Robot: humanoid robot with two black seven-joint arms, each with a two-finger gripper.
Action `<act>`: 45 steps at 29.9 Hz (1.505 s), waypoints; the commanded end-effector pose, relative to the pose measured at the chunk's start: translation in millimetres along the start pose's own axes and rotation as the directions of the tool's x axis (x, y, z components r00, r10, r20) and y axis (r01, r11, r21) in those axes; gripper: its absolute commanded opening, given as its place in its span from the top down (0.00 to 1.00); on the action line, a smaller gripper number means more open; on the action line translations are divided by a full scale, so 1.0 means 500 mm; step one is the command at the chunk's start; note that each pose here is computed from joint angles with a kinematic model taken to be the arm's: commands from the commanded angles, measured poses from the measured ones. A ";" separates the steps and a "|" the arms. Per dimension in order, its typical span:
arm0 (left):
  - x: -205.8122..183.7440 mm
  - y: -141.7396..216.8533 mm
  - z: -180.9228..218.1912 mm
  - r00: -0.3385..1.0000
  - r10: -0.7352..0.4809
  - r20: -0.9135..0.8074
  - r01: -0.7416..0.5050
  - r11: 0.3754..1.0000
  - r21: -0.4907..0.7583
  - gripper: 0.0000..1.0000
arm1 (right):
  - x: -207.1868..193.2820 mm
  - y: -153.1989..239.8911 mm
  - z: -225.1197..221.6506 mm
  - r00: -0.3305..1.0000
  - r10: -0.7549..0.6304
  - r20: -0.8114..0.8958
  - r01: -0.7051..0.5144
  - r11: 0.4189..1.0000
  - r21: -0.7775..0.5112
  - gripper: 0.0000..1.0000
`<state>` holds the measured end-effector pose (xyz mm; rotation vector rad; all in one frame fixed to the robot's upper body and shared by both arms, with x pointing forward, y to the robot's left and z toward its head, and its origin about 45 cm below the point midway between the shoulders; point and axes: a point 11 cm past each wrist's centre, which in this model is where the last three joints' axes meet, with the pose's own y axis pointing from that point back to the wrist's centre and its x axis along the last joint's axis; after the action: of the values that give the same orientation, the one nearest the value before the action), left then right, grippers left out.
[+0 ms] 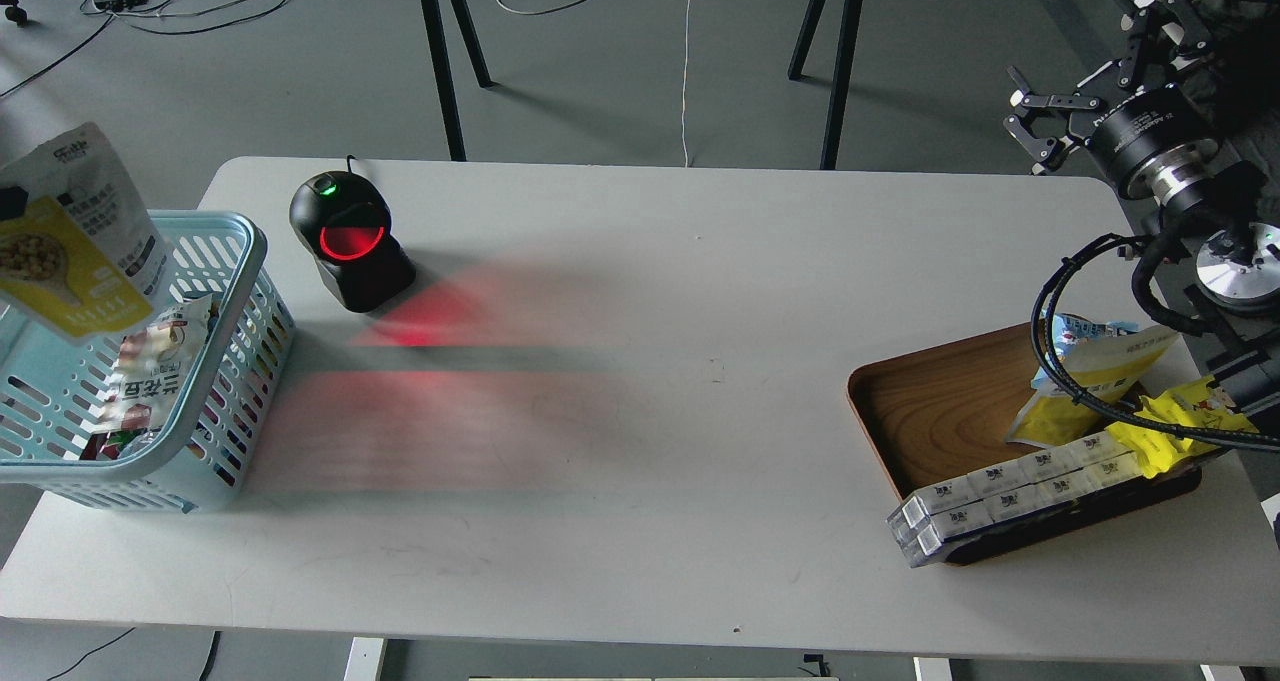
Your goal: Scan snack and place in basket
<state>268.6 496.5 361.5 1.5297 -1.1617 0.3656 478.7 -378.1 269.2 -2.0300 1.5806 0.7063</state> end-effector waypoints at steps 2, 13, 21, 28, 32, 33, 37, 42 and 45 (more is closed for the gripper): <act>-0.058 -0.004 0.018 1.000 -0.025 -0.010 0.025 0.999 -0.022 1.00 | 0.002 0.001 0.004 1.000 0.002 -0.003 -0.002 1.000 -0.006 0.01; -0.131 0.005 0.012 0.999 -0.048 -0.023 0.048 0.999 -0.005 1.00 | 0.002 0.002 0.005 1.000 0.002 -0.003 -0.002 1.000 -0.007 0.01; -0.124 0.008 0.009 0.998 -0.026 -0.048 0.026 1.000 -0.004 0.06 | -0.002 -0.002 -0.001 1.000 -0.002 -0.007 0.002 1.000 -0.003 0.01; -0.041 0.005 -0.016 0.987 0.133 -0.089 -0.129 0.991 0.042 0.01 | -0.006 -0.004 -0.004 1.000 -0.006 -0.008 0.006 1.000 0.000 0.01; 0.037 -0.004 -0.024 0.954 0.261 -0.146 -0.255 0.965 0.061 0.01 | -0.008 -0.005 -0.005 1.000 -0.009 -0.008 0.009 1.000 0.000 0.01; 0.064 -0.010 -0.023 0.938 0.303 -0.169 -0.297 0.953 0.060 0.01 | -0.009 -0.006 -0.006 1.000 -0.010 -0.008 0.010 1.000 0.001 0.01; 0.177 -0.059 0.005 0.821 0.457 -0.343 -0.470 0.881 0.049 0.01 | -0.018 -0.015 -0.016 1.000 -0.002 -0.013 0.002 1.000 0.007 0.01; 0.305 -0.134 0.061 0.549 0.504 -0.666 -0.636 0.770 0.058 0.01 | -0.028 -0.027 -0.018 1.000 0.016 -0.011 -0.015 1.000 0.010 0.01; 0.365 -0.191 0.082 0.326 0.440 -0.836 -0.693 0.713 0.105 0.01 | -0.032 -0.033 -0.006 1.000 0.030 -0.003 -0.030 1.000 0.003 0.01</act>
<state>386.7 390.8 427.3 0.6627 -1.0347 1.1249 489.9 -369.6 284.4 -2.0188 1.6073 0.6975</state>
